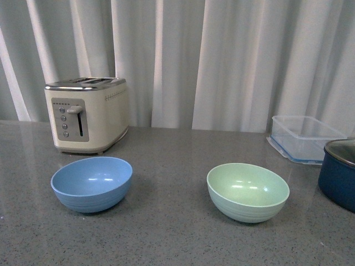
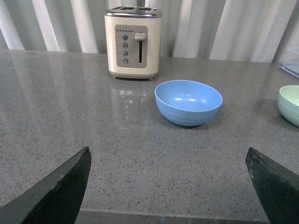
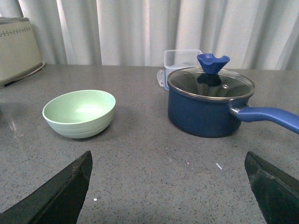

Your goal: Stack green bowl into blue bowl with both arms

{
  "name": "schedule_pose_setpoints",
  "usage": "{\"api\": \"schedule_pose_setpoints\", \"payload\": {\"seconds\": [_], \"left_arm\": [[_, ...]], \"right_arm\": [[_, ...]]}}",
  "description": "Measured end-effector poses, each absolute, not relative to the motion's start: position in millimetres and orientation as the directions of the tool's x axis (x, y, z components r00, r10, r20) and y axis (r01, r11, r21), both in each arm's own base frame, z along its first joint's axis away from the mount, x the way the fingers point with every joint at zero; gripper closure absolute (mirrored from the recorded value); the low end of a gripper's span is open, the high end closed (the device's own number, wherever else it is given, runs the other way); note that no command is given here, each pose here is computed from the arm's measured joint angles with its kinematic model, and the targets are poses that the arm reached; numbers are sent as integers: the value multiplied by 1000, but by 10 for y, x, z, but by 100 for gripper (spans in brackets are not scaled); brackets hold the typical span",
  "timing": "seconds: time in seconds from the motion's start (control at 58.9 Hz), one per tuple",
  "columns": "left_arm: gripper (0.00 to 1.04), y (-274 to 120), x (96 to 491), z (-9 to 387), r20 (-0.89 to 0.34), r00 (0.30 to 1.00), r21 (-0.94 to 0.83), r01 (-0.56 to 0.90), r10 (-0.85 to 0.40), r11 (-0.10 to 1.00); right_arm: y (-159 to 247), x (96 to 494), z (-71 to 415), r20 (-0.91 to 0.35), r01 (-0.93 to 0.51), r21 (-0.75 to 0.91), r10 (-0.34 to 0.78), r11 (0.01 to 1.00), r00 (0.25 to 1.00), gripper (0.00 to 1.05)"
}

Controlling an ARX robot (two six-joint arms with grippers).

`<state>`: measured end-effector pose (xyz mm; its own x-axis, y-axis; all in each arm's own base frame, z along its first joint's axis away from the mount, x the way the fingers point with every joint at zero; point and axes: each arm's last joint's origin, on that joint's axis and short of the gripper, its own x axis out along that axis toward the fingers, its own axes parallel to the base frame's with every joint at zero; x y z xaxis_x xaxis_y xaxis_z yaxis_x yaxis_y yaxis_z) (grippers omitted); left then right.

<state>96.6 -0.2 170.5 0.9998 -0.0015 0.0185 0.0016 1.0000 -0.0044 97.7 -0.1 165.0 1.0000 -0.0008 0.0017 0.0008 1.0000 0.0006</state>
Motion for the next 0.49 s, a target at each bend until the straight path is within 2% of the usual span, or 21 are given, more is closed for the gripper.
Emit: {"api": "schedule_pose_setpoints", "payload": {"seconds": [0.271, 0.322, 0.339, 0.373, 0.424, 0.492], "left_arm": [[7, 0, 967, 1705, 14, 1000, -9, -8, 8, 1000], [7, -4, 977, 1684, -203, 967, -41, -167, 156, 985], [7, -9, 981, 1690, -247, 955, -42, -181, 165, 983], [7, 10, 1006, 1696, -400, 868, -4, -324, 295, 946], [7, 42, 1057, 1674, -504, 773, 57, -415, 385, 908], [7, 74, 1151, 1677, -542, 735, 56, -452, 407, 890]], "right_arm": [[-1, 977, 1650, 2, 1, 1, -1, 1000, 1000, 10], [-1, 977, 1650, 2, 1, 1, -1, 1000, 1000, 10], [-1, 977, 1650, 2, 1, 1, -1, 1000, 1000, 10], [-2, 977, 1650, 2, 1, 1, -1, 1000, 1000, 10], [-1, 976, 1651, 3, 1, 1, -1, 1000, 1000, 10], [-1, 977, 1650, 2, -1, 1, 1, 1000, 1000, 10]]}}
